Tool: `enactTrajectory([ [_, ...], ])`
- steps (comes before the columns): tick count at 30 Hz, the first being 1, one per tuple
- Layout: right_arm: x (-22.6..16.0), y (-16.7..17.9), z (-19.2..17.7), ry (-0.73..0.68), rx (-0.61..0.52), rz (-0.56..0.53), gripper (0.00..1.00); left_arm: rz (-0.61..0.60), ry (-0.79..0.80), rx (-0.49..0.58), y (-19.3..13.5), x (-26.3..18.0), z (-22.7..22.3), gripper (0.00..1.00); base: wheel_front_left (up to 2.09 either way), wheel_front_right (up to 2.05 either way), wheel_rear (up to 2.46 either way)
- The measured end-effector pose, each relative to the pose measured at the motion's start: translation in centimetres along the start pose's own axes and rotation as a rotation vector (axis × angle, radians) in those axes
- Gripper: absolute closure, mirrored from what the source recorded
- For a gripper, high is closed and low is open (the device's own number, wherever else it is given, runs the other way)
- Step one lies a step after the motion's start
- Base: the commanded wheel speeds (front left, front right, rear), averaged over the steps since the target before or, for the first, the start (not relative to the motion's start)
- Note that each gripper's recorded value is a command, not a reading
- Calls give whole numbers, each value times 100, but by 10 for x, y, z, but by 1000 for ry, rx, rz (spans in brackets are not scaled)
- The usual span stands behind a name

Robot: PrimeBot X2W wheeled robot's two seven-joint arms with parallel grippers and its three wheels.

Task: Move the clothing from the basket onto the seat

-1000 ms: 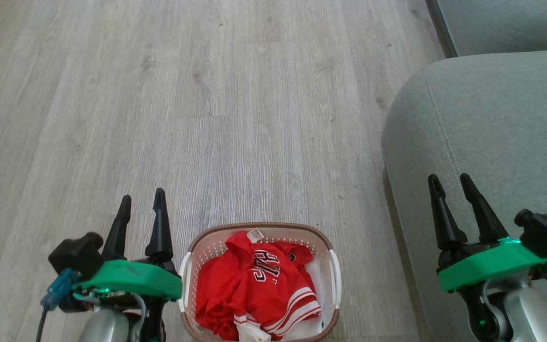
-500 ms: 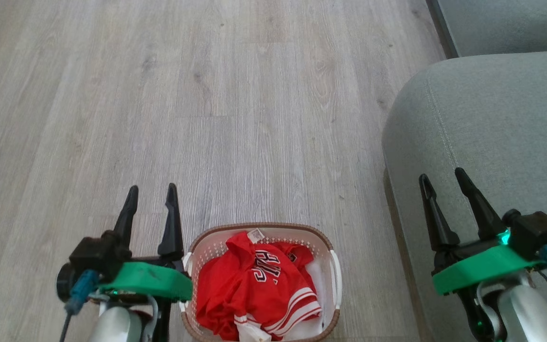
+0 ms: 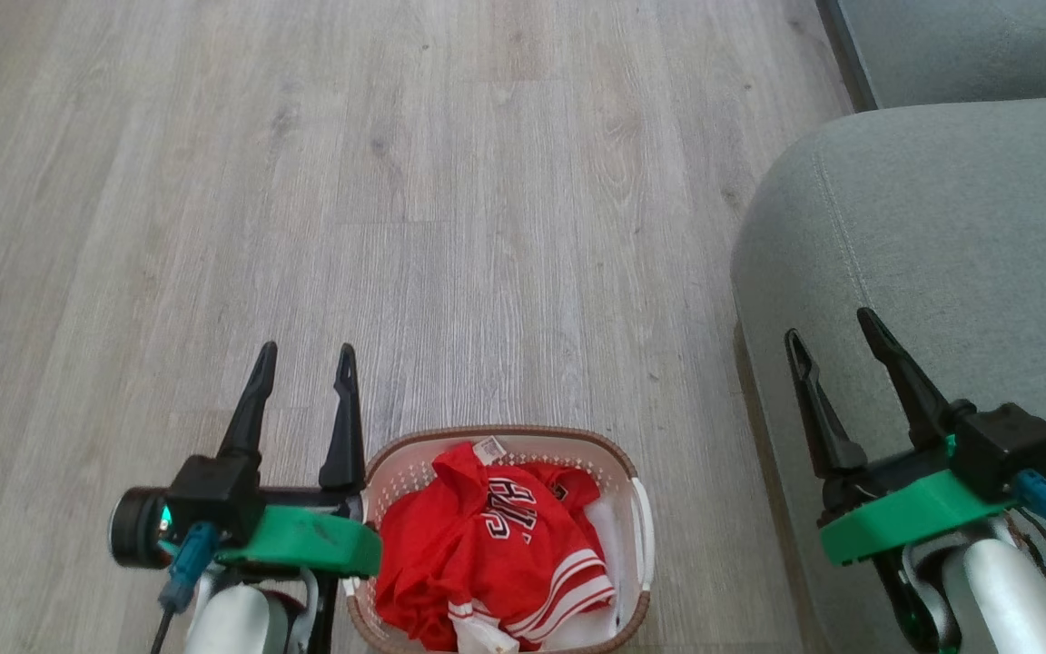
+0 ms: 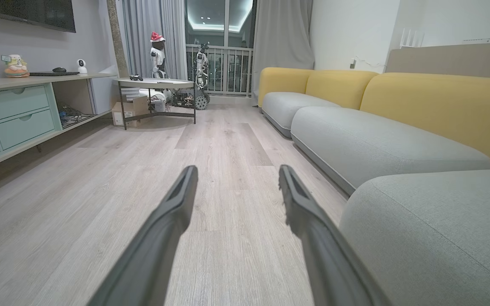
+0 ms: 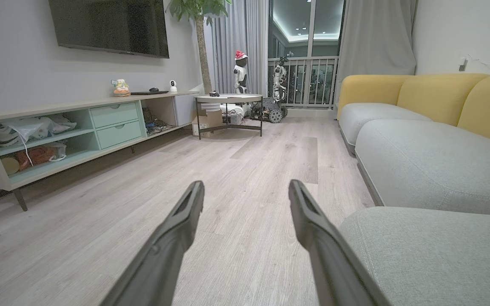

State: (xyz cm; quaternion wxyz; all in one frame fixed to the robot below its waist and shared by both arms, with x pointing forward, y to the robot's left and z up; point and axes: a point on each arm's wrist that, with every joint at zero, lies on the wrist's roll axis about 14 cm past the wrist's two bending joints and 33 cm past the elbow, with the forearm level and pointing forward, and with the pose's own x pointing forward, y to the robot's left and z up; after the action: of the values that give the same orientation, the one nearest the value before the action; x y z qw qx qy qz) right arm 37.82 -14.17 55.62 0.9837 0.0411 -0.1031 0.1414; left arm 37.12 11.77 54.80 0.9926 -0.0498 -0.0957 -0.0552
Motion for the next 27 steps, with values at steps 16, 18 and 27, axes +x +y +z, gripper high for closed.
enactTrajectory([
  [16, -2, -4, -2, 7, -3, -9, 0, -7, 9, -2, -2, 2, -3, 0, 0, 0, 0],
  [18, -2, -4, -2, 8, -1, -11, 0, -9, 11, -2, -3, 2, -4, 0, 0, 0, 0],
  [27, 4, -19, -2, 3, 7, -43, 0, -39, 43, -19, -13, 16, -18, 0, 0, 0, 0],
])
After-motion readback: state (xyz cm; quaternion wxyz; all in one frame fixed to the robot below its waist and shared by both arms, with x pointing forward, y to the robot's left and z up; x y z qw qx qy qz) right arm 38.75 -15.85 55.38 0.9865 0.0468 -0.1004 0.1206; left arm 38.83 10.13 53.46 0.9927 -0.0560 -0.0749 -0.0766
